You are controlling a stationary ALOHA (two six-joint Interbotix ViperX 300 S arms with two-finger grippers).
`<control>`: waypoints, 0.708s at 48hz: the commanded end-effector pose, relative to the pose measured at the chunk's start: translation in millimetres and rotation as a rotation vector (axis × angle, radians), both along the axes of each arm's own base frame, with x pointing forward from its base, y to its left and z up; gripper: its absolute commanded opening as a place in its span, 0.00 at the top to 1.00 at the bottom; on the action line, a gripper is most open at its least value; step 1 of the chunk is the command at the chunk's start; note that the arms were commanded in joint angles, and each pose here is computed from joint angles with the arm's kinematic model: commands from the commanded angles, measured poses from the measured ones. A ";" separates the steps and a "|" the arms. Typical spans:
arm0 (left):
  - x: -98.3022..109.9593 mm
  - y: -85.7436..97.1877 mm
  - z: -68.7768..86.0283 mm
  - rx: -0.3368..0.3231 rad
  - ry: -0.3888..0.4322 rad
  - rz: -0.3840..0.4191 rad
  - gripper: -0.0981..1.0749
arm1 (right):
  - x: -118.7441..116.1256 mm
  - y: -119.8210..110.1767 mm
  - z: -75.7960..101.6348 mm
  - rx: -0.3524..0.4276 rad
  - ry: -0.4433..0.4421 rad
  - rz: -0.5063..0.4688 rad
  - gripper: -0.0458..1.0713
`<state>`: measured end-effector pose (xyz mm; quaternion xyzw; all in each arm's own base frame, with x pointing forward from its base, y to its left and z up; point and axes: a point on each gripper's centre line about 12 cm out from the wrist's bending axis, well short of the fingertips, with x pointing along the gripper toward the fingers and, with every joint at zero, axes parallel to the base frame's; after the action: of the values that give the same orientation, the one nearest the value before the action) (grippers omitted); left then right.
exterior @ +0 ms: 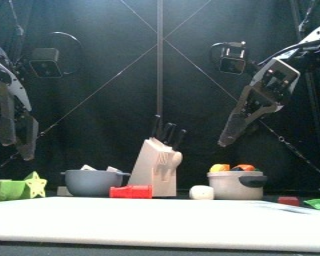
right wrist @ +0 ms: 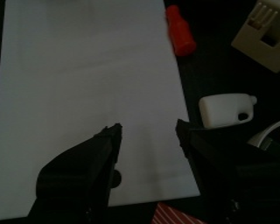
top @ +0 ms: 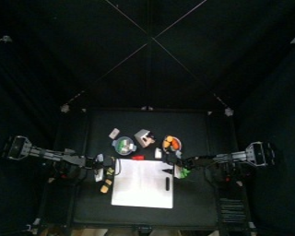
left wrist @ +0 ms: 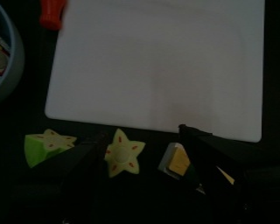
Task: Grab egg sushi
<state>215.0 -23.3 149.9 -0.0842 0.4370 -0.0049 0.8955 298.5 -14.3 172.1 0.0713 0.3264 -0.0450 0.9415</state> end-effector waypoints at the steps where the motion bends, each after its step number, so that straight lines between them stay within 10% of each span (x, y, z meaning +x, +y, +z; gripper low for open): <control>1: 6.4 -2.4 9.4 -0.004 -0.030 -0.007 0.08 | 5.4 -1.4 11.1 0.001 -0.036 -0.004 0.17; 34: -2.2 -23.3 14.8 -0.208 0.159 0.055 0.08 | 9.3 -1.6 10.5 0.001 -0.033 -0.004 0.17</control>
<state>207.0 -43.6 155.6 -0.1752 0.5077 -0.0147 0.8434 301.9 -15.4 171.4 0.0711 0.3278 -0.0463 0.9409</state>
